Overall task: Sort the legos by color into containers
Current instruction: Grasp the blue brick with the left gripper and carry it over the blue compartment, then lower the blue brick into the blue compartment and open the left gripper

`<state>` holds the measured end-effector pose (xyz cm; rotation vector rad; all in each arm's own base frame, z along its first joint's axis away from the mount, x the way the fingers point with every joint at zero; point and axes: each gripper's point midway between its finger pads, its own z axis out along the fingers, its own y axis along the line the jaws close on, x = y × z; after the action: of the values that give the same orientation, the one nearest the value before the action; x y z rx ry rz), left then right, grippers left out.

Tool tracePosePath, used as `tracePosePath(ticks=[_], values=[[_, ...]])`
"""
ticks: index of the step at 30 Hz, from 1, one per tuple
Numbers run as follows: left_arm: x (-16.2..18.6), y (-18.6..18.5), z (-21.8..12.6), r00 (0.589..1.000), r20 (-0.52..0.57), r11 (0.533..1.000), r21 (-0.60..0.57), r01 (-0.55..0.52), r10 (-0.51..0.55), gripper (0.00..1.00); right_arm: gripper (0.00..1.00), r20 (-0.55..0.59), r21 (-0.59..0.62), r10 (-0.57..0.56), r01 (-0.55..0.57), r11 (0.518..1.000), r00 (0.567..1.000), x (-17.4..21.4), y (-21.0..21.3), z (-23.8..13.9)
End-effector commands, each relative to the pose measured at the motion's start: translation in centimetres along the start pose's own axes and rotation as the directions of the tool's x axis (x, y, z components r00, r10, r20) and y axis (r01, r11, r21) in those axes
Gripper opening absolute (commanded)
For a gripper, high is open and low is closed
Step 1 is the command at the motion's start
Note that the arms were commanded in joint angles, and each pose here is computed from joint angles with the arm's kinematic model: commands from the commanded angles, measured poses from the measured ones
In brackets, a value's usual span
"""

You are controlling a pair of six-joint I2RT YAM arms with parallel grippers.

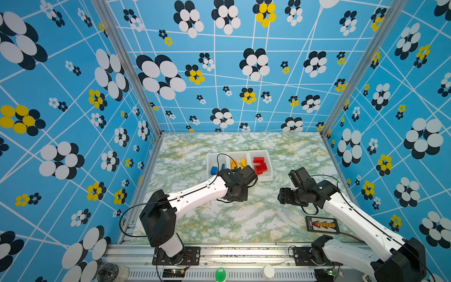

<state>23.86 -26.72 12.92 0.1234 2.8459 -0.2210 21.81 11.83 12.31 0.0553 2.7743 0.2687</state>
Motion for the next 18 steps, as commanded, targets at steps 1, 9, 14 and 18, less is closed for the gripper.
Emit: tracePosePath(ticks=[1, 9, 14, 18], values=[[-2.5, 1.8, -2.0, 0.998, 0.059, 1.0, -0.02, 0.002, -0.001, 0.21, 0.78, 0.007, -0.01, 0.027, -0.027, 1.0, 1.0, -0.5, 0.2, 0.3], [-9.2, 5.1, -3.0, 0.987, 0.143, 0.997, -0.037, 0.073, -0.067, 0.21, 0.77, -0.004, -0.026, 0.029, -0.029, 0.999, 1.0, -1.4, 1.2, 1.3], [-12.1, 7.2, -2.4, 0.984, 0.16, 0.994, -0.052, 0.094, -0.084, 0.21, 0.78, -0.008, -0.025, 0.024, -0.025, 0.999, 1.0, -2.2, 1.5, 1.6], [-14.0, 8.5, -1.2, 0.98, 0.167, 0.992, -0.055, 0.115, -0.105, 0.21, 0.77, -0.018, -0.027, 0.027, -0.027, 0.999, 0.999, -2.6, 1.8, 1.9]])
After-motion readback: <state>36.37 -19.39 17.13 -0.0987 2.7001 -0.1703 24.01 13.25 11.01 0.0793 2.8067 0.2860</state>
